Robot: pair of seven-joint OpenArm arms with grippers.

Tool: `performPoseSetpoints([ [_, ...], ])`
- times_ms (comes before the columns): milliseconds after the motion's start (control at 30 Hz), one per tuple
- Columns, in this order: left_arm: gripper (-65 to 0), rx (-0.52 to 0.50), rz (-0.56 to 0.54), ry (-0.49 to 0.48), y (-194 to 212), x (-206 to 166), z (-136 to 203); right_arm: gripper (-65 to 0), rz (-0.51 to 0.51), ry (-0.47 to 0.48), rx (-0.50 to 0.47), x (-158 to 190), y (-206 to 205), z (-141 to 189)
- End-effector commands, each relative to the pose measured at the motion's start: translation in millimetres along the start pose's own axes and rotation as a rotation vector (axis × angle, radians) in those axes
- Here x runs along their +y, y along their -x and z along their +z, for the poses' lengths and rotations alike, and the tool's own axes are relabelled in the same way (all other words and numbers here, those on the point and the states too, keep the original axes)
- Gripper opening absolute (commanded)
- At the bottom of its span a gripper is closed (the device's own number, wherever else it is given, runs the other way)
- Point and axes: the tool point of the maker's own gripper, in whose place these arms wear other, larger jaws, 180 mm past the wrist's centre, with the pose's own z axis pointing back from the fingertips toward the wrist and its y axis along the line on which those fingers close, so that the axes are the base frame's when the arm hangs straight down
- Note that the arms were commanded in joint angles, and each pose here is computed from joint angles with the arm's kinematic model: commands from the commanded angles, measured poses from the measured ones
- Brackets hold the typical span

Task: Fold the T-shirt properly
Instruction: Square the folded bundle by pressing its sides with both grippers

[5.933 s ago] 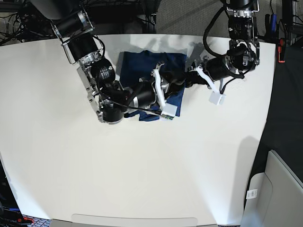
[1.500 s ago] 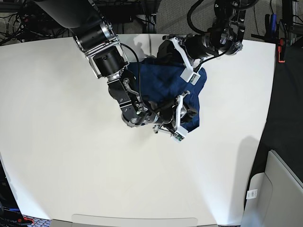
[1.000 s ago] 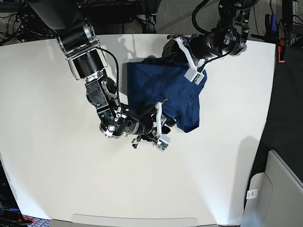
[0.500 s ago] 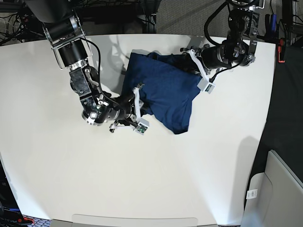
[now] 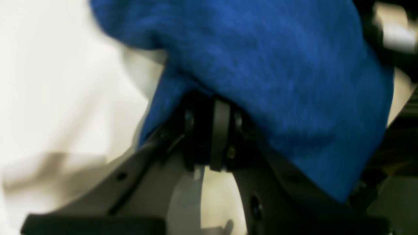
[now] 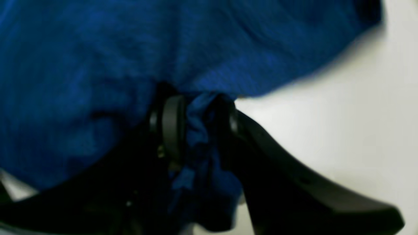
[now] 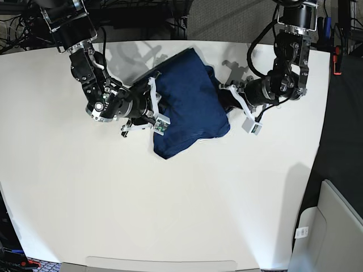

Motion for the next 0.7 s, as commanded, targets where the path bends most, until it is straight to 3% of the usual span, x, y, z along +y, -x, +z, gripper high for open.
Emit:
performPoseSetpoints([
  [0, -59.9, -0.043, -0.009, 0.006, -17.3, -1.1, 0.3, -47.5, 0.026, -0.005, 0.034, 4.5, 9.9, 4.1],
  [200, -59.9, -0.074, -0.022, 0.010, -34.1, -2.7, 1.0, -47.5, 0.044, -0.002, 0.003, 17.2, 7.5, 14.7],
  [367, -59.8, -0.142, -0.046, -0.005, -52.7, -3.8, 19.2, -47.5, -0.034, 0.039, -0.022, 0.3, 12.8, 24.1],
  [667, -59.6, -0.180, 0.047, -0.103, -30.6, 28.7, 59.0, -47.5, -0.299, -0.044, -0.307, -20.2, -9.8, 65.8],
])
